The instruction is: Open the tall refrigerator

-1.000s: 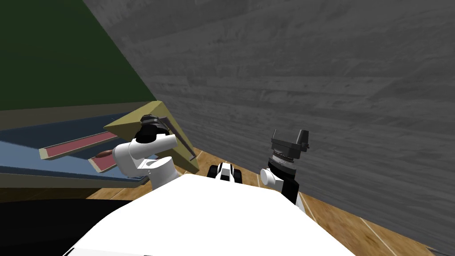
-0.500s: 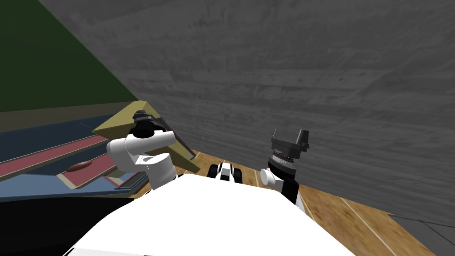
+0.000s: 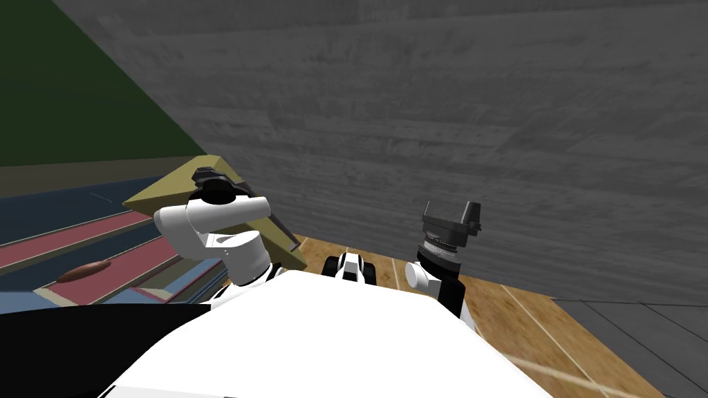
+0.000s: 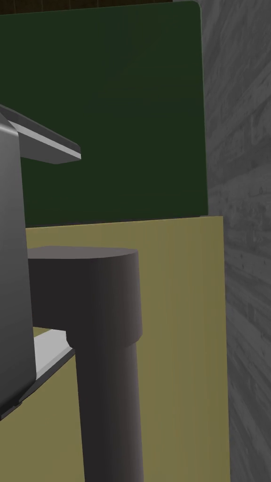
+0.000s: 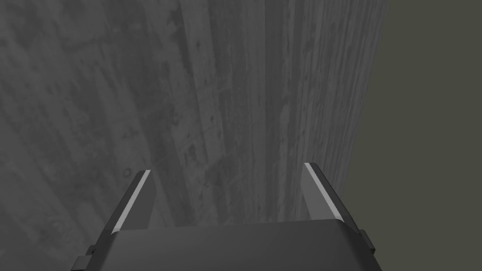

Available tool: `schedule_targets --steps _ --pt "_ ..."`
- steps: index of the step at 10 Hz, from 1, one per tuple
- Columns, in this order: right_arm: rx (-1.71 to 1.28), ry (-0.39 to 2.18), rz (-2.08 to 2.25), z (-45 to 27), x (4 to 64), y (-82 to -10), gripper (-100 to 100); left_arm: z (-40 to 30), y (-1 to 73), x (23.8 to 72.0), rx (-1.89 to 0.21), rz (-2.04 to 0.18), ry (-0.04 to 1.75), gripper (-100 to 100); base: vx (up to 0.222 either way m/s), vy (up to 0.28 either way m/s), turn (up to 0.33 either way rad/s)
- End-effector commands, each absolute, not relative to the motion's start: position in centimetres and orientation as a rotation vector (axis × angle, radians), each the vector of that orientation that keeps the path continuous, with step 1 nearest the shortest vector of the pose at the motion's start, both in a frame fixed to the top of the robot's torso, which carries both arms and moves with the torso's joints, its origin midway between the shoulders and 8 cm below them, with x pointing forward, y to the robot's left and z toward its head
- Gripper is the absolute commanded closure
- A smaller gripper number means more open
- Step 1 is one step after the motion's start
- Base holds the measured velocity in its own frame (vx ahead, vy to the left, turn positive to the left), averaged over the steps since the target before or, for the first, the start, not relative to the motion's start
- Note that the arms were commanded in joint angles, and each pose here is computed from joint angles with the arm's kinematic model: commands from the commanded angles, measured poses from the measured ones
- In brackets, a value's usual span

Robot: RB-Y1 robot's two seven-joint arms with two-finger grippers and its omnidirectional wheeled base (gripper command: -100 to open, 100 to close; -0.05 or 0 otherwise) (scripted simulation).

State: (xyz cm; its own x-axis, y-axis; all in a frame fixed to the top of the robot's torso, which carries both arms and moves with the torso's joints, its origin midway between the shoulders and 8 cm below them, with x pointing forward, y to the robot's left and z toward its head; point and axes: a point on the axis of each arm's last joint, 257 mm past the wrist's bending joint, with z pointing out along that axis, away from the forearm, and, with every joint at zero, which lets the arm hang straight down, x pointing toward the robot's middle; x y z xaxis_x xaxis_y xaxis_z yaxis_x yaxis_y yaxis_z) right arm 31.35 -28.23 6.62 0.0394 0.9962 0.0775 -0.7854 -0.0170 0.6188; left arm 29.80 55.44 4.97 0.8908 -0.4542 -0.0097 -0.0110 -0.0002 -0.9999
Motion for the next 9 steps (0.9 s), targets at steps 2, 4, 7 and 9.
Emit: schedule_targets --steps 2,4,7,9 --pt "0.590 0.453 1.494 6.6 31.4 -28.2 0 7.3 56.3 28.7 -1.534 -0.335 0.319 -100 -0.052 0.005 -0.097" --pt "0.590 0.453 1.494 6.6 31.4 -28.2 0 5.7 56.1 29.1 -1.579 -0.318 0.338 0 -0.006 0.007 0.000" --pt "0.590 0.453 1.494 6.6 31.4 -28.2 0 5.1 56.2 29.0 -1.592 -0.309 0.342 0 0.001 0.007 0.004" --pt "0.590 0.453 1.494 6.6 31.4 -28.2 0 4.9 56.3 29.0 -1.598 -0.305 0.343 0 0.001 0.003 0.001"
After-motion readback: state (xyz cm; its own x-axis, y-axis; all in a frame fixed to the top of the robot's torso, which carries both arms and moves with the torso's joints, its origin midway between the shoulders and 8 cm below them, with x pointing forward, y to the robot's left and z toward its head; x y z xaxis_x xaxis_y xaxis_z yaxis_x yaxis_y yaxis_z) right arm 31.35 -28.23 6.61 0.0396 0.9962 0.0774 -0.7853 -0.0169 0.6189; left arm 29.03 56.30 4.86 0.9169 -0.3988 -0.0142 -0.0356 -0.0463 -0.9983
